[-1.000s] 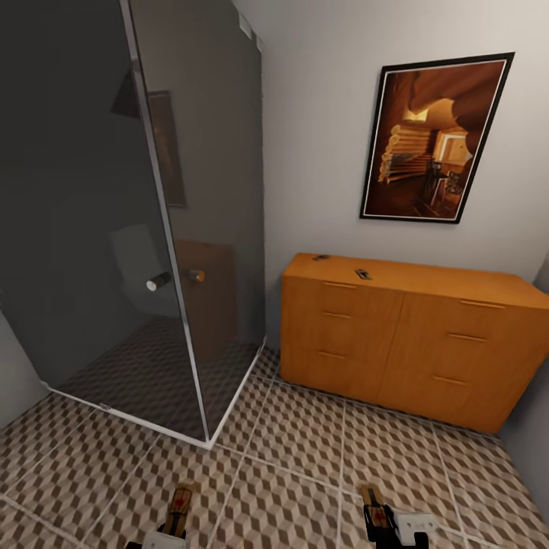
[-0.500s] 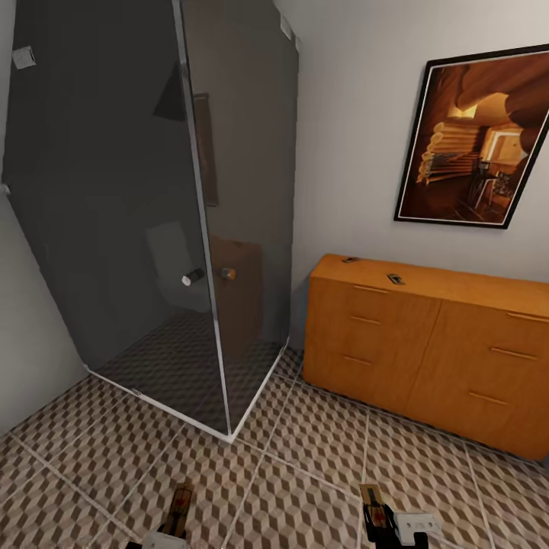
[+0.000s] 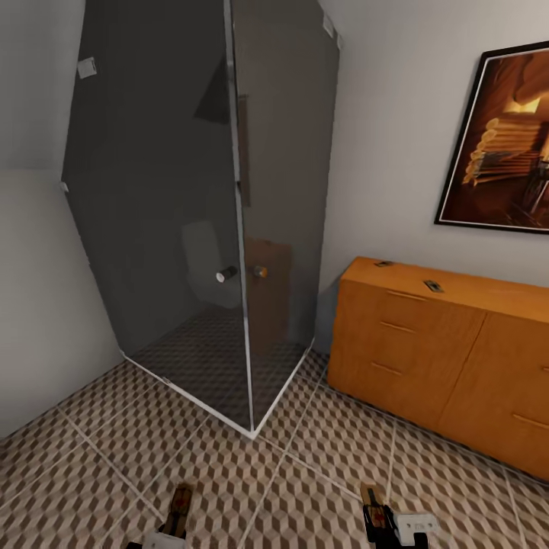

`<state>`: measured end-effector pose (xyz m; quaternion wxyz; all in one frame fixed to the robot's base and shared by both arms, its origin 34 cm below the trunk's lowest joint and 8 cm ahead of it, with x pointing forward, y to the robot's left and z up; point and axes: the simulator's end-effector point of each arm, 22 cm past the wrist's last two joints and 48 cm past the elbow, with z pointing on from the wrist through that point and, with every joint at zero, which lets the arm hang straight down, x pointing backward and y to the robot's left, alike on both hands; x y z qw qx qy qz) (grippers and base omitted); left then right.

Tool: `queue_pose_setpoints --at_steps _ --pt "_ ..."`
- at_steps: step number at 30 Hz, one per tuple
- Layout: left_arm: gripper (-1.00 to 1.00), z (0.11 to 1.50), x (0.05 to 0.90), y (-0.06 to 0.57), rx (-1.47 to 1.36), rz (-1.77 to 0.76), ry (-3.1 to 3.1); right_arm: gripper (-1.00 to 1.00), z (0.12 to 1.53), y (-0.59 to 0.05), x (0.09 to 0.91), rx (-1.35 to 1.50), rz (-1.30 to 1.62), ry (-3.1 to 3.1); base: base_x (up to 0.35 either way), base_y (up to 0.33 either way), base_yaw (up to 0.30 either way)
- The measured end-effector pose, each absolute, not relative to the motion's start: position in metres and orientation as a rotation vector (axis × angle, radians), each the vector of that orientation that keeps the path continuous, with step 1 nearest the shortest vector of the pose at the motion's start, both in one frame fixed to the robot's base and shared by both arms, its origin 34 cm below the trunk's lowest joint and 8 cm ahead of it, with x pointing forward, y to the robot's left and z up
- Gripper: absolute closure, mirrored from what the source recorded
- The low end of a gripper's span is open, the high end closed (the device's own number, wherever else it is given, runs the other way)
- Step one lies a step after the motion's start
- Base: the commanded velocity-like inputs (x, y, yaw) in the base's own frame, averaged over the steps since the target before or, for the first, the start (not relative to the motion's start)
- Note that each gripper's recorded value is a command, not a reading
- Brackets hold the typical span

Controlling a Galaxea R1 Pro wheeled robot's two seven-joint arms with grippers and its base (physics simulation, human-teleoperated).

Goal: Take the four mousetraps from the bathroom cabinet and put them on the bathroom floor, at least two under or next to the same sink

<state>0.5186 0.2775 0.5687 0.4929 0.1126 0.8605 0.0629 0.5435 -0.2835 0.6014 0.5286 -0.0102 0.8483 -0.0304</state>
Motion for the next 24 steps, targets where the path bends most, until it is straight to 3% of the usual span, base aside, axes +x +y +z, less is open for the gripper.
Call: queue_pose_setpoints --at_steps 24 --pt "1.0 0.5686 0.5186 0.2781 0.273 0.154 2.088 1.0 0.6013 -0.2835 0.5434 -0.024 -0.073 2.027 0.0 0.0 0.278"
